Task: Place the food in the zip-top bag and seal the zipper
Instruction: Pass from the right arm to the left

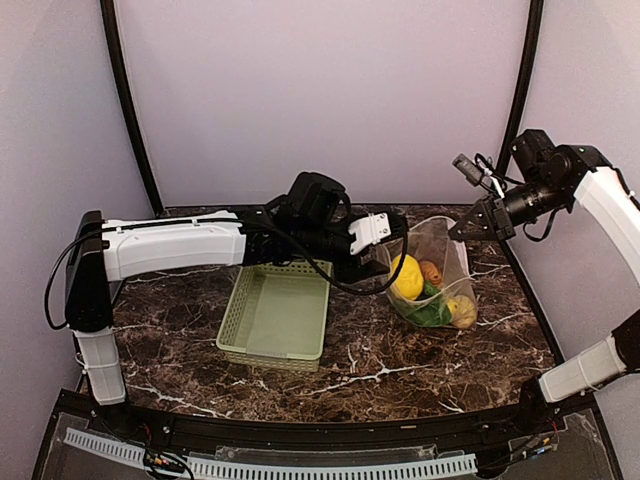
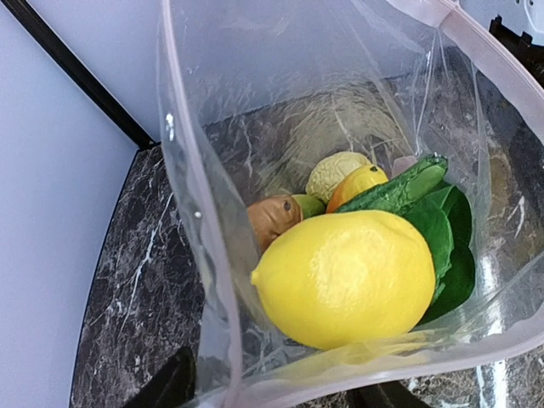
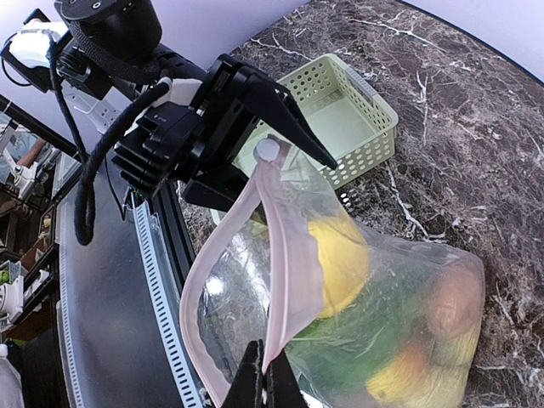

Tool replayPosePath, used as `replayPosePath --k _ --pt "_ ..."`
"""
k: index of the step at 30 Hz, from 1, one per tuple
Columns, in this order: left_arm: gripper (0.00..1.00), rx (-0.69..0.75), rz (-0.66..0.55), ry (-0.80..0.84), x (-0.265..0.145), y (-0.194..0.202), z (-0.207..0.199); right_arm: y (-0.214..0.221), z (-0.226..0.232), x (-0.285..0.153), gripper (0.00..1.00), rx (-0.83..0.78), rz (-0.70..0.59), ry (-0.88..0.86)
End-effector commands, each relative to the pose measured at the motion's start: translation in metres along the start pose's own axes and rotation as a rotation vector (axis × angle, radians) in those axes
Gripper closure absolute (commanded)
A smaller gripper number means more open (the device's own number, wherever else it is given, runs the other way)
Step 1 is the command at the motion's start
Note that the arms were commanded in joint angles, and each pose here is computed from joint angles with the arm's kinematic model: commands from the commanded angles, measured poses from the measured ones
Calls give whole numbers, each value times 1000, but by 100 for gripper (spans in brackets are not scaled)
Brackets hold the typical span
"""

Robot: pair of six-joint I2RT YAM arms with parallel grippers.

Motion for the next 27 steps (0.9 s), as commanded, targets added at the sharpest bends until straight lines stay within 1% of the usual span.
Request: replayPosePath --k 1,2,4,5,6,7,8,10,12,14,16,18,20,22,23,24,26,27 --pt "46 26 -159 18 -4 -26 4 -2 2 2 100 -16 -6 -26" --pt "47 18 -157 19 -3 -24 3 -2 1 2 100 -15 -6 -25" --pt "55 13 -181 2 -3 -27 5 -3 0 3 100 -16 -5 -22" --pt "65 10 -186 0 -4 -29 6 -3 0 3 100 -14 -5 -22" --pt "70 2 -185 1 -5 -28 6 -3 -1 3 100 -12 -5 -23" --pt "78 -9 -184 3 -5 -28 6 -3 -1 3 100 -10 -6 -24" --pt "81 -15 -180 5 -6 -28 5 -4 -1 3 100 -9 -7 -25" --pt "92 -33 -170 11 -7 -26 3 -7 -1 2 100 -12 -12 -28" --pt "97 -54 -150 22 -8 -22 1 -12 0 -1 100 -22 -17 -21" --pt "99 -83 -141 31 -12 -21 -1 -18 -1 -5 100 -32 -20 -1" --pt "99 -118 -149 35 -19 -25 0 -26 -2 -11 100 -43 -26 22" --pt "99 -169 -182 40 -32 -36 2 -31 -2 -17 100 -53 -32 35" --pt "99 -229 -239 52 -49 -51 4 -36 -3 -24 100 -74 -44 71" --pt "99 -283 -294 45 -70 -67 8 -38 -13 -32 100 -71 -50 133" --pt "99 -321 -299 36 -74 -70 11 -40 -21 -37 100 -44 -56 182" --pt "99 -341 -291 30 -78 -71 12 -41 -32 -41 98 -16 -66 232" --pt "99 -394 -258 4 -80 -70 17 -44 -55 -49 83 33 -80 348" --pt "99 -426 -248 -21 -81 -71 21 -44 -61 -51 76 41 -82 371"
Point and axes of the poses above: each gripper's point midway between its finger pads, its own x axis out along the fingers, its own z axis along the line the jaws close on, y = z × x, the point moved 7 cm from there along -x, back along the fingers
